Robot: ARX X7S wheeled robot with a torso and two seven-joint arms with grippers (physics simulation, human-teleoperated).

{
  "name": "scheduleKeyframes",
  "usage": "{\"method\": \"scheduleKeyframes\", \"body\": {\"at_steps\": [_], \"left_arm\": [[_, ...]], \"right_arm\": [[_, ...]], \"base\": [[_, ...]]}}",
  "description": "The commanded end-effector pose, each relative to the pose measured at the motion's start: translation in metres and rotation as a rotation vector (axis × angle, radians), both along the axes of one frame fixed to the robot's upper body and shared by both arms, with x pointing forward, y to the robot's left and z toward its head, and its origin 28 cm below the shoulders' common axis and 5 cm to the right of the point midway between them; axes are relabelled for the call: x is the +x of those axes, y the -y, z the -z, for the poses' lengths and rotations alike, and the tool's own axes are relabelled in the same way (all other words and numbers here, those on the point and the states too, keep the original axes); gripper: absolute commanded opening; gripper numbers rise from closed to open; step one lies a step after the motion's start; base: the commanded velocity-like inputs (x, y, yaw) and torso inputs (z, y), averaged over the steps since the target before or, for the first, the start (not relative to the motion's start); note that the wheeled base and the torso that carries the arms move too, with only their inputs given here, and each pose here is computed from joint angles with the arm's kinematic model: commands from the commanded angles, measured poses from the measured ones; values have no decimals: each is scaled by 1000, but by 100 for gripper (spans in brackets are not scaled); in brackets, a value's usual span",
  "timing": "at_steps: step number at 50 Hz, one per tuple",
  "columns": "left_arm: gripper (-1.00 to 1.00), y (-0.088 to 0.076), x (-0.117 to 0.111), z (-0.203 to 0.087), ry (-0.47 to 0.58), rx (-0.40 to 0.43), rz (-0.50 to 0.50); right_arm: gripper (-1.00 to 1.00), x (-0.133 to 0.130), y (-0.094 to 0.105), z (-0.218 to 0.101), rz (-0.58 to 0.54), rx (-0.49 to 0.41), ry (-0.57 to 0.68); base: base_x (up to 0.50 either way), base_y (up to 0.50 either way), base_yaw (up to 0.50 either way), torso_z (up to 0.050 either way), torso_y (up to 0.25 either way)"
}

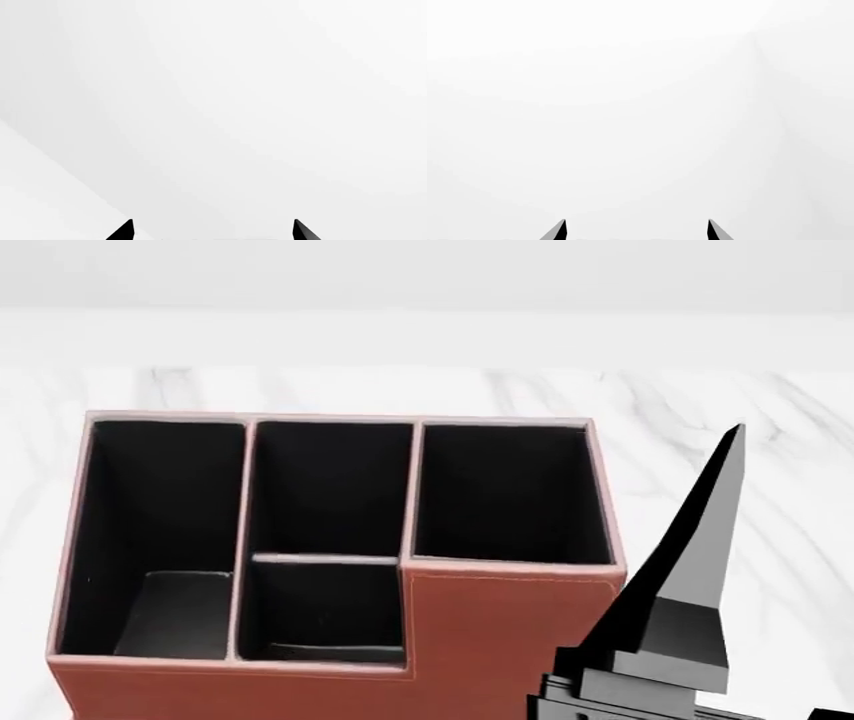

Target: Pick up the yellow and white mug and place it to the right of the caddy.

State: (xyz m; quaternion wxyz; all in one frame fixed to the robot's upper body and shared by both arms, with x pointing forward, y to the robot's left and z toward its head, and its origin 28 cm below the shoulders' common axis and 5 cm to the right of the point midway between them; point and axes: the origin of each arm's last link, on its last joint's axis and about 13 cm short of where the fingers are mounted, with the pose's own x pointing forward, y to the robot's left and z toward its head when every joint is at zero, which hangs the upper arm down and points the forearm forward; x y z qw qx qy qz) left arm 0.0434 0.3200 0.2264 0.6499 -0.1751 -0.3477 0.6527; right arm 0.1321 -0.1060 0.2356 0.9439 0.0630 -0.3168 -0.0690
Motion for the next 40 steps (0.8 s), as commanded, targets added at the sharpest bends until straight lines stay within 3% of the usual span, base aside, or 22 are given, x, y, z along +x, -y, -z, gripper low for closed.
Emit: {"method": "scheduleKeyframes", "body": {"at_steps": [1, 16, 21, 28, 36, 38, 40], "left_arm": [[100, 0, 1, 0, -3, 3, 5], [100, 1, 2, 0, -5, 3, 9], [100, 1, 4, 0, -10, 3, 12], [100, 2, 5, 1, -17, 4, 13], [100, 2, 6, 1, -23, 8, 14], [100, 2, 6, 1, -22, 8, 15], [100, 1, 4, 1, -17, 6, 12]], "right_arm": [[100, 1, -1, 0, 3, -10, -7], [100, 1, -1, 1, -4, -12, 7], [100, 2, -7, 2, -71, -155, -20], [100, -3, -4, 1, -119, -172, -64], [100, -10, 3, 10, -121, -209, -206], [100, -9, 0, 14, -119, -255, -269], [100, -11, -7, 18, -204, -290, -322]], "base": [[500, 16, 0, 0, 10], [0, 0, 0, 0, 1], [0, 0, 0, 0, 0], [0, 0, 0, 0, 0], [0, 0, 0, 0, 0], [0, 0, 0, 0, 0], [0, 0, 0, 0, 0]]}}
